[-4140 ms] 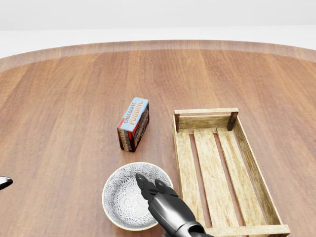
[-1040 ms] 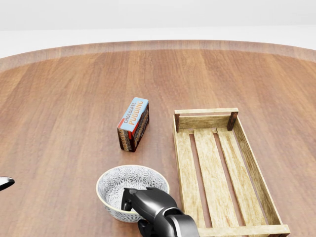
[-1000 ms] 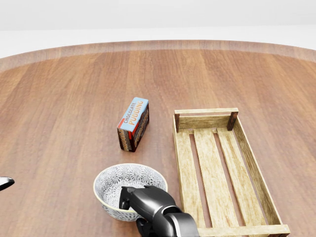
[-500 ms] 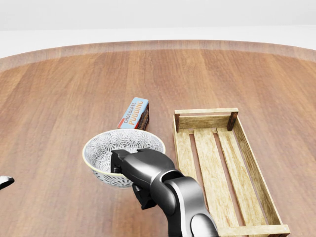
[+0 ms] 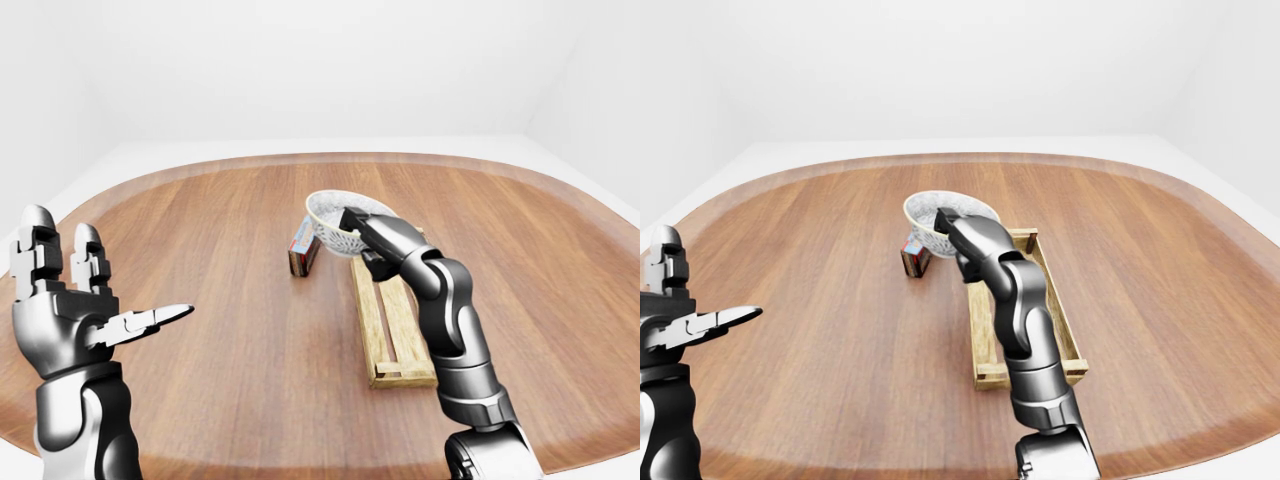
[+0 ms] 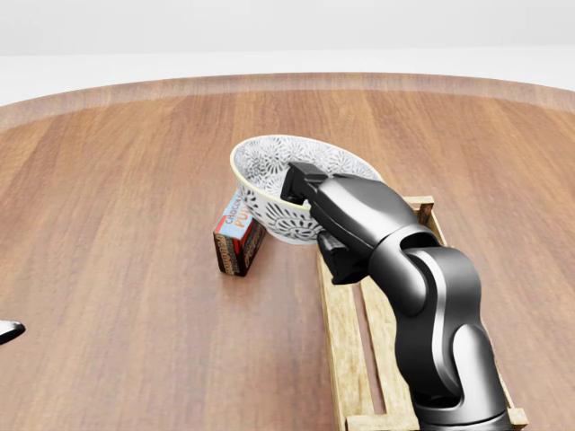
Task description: Pick up the bowl on the left and put it in the tray.
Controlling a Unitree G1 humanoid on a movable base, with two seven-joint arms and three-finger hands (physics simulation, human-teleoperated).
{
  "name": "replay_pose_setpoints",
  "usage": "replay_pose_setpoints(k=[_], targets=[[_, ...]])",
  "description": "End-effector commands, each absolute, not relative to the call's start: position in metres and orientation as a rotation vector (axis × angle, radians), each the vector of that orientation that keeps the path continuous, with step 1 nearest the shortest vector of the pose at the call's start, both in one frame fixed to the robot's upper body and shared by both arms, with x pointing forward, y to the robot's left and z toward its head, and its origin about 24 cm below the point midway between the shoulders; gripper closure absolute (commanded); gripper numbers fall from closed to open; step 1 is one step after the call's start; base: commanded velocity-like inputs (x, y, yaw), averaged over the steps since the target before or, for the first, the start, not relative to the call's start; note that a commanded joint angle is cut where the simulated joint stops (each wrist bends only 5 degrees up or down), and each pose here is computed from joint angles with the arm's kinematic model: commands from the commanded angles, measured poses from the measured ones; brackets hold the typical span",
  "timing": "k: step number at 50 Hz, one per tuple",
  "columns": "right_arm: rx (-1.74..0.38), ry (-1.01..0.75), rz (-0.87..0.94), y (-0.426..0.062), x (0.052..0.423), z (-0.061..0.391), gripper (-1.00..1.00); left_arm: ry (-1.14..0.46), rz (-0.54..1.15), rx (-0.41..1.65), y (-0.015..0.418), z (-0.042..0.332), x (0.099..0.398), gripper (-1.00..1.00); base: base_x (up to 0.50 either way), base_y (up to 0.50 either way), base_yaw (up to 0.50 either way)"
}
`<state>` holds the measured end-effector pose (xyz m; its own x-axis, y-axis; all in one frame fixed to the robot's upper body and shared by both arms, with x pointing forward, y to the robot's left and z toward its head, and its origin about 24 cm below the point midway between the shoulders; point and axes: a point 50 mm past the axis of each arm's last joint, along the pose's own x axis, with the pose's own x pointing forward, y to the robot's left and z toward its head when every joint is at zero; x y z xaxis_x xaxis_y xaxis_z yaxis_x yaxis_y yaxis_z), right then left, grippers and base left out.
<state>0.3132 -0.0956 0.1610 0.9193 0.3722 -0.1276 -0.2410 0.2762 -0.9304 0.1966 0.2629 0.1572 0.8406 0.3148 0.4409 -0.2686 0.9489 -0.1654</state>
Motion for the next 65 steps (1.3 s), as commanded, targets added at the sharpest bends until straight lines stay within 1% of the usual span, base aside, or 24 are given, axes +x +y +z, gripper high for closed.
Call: replay_pose_setpoints(k=[1, 9, 14, 21, 22, 31, 40, 42, 54, 57, 65], targets=[[-1.158, -0.123, 0.341, -0.14, 0.322, 0.177, 1.0, -0.483, 0.309, -0.096, 0.263, 0.157, 0.196, -1.0, 0.0, 0.0, 0.0], [-1.19, -0.131, 0.303, -0.156, 0.323, 0.188, 1.0, -0.487, 0.31, -0.095, 0.263, 0.158, 0.196, -1.0, 0.0, 0.0, 0.0], [-1.201, -0.096, 0.3, -0.162, 0.324, 0.183, 1.0, -0.484, 0.309, -0.095, 0.263, 0.158, 0.195, -1.0, 0.0, 0.0, 0.0], [-1.214, -0.014, 0.305, -0.168, 0.332, 0.166, 1.0, -0.482, 0.307, -0.095, 0.262, 0.157, 0.197, -1.0, 0.0, 0.0, 0.0], [-1.192, -0.011, 0.299, -0.168, 0.334, 0.162, 1.0, -0.482, 0.307, -0.095, 0.262, 0.157, 0.197, -1.0, 0.0, 0.0, 0.0], [-1.282, 0.049, 0.21, -0.173, 0.346, 0.144, 1.0, -0.473, 0.301, -0.095, 0.261, 0.155, 0.198, -1.0, 0.0, 0.0, 0.0], [-1.281, 0.073, 0.162, -0.179, 0.351, 0.133, 1.0, -0.48, 0.301, -0.095, 0.261, 0.157, 0.198, -1.0, 0.0, 0.0, 0.0], [-1.308, 0.079, 0.147, -0.179, 0.352, 0.13, 1.0, -0.477, 0.301, -0.095, 0.261, 0.156, 0.199, -1.0, 0.0, 0.0, 0.0], [-1.298, 0.098, 0.144, -0.168, 0.356, 0.103, 1.0, -0.481, 0.3, -0.093, 0.26, 0.157, 0.198, -1.0, 0.0, 0.0, 0.0], [-1.32, 0.123, 0.147, -0.168, 0.356, 0.091, 1.0, -0.475, 0.3, -0.093, 0.26, 0.156, 0.199, -1.0, 0.0, 0.0, 0.0], [-1.377, 0.135, 0.136, -0.165, 0.354, 0.077, 1.0, -0.471, 0.297, -0.093, 0.259, 0.155, 0.2, -1.0, 0.0, 0.0, 0.0]])
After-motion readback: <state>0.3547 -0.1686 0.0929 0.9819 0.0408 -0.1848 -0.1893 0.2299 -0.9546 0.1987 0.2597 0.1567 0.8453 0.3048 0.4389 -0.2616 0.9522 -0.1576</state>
